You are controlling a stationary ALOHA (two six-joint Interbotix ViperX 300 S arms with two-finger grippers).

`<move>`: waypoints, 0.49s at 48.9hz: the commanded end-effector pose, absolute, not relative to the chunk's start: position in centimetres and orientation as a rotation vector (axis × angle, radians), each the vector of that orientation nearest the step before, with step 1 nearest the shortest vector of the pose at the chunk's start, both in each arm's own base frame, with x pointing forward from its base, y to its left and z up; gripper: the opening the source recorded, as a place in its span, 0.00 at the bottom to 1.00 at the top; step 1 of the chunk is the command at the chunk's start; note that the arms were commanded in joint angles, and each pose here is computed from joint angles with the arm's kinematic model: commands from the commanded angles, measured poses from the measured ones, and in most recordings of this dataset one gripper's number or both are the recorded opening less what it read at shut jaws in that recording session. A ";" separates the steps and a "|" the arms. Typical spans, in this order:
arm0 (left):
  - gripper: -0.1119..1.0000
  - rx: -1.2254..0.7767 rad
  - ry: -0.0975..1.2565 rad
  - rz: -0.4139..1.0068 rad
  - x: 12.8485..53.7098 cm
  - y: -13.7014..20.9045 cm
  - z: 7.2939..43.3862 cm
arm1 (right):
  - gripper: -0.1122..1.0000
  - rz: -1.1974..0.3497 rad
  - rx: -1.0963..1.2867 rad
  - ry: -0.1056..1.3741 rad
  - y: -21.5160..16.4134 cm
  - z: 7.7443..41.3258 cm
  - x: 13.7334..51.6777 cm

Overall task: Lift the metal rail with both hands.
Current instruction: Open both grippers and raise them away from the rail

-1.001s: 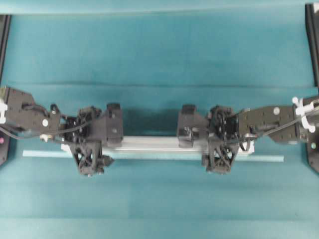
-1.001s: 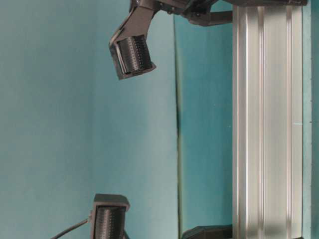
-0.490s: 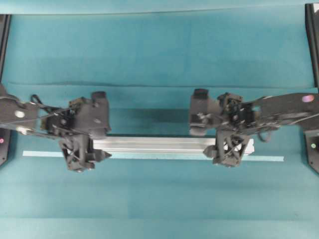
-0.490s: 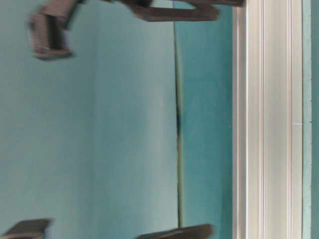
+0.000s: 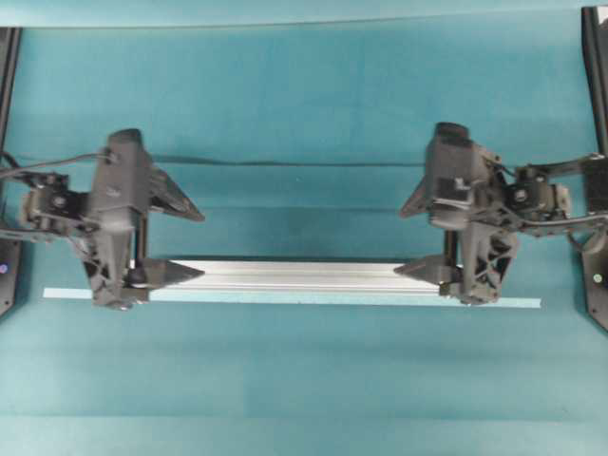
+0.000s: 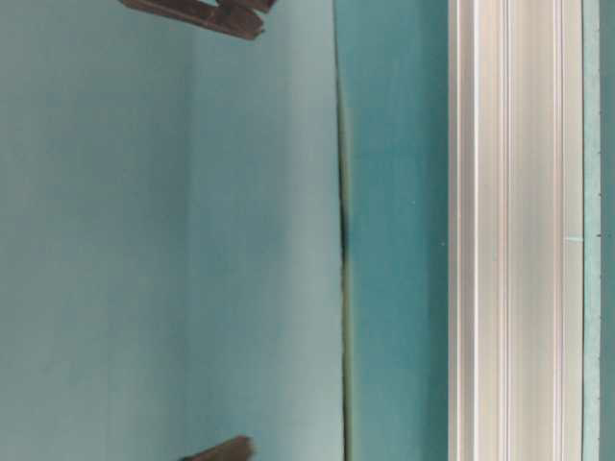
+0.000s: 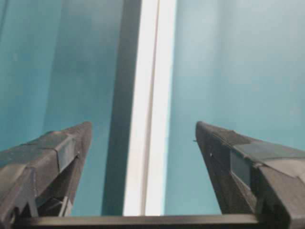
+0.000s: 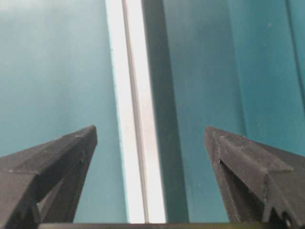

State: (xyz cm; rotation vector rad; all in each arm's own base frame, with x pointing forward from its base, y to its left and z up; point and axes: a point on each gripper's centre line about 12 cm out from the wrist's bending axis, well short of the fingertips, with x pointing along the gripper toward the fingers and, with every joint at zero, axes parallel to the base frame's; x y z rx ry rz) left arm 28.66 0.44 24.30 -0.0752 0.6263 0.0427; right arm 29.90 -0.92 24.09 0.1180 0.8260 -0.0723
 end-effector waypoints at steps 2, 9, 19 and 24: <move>0.96 -0.076 0.556 0.040 28.2 0.4 26.3 | 0.95 -0.066 0.109 0.725 -1.0 25.9 29.5; 0.96 -0.077 0.491 0.040 27.2 0.5 27.9 | 0.95 -0.061 0.113 0.579 -0.9 28.1 28.6; 0.96 -0.079 0.339 0.038 25.6 0.6 31.0 | 0.95 -0.058 0.118 0.363 -1.0 31.2 26.0; 0.96 -0.079 0.243 0.040 24.6 0.7 32.7 | 0.95 -0.062 0.116 0.259 -1.2 33.0 24.3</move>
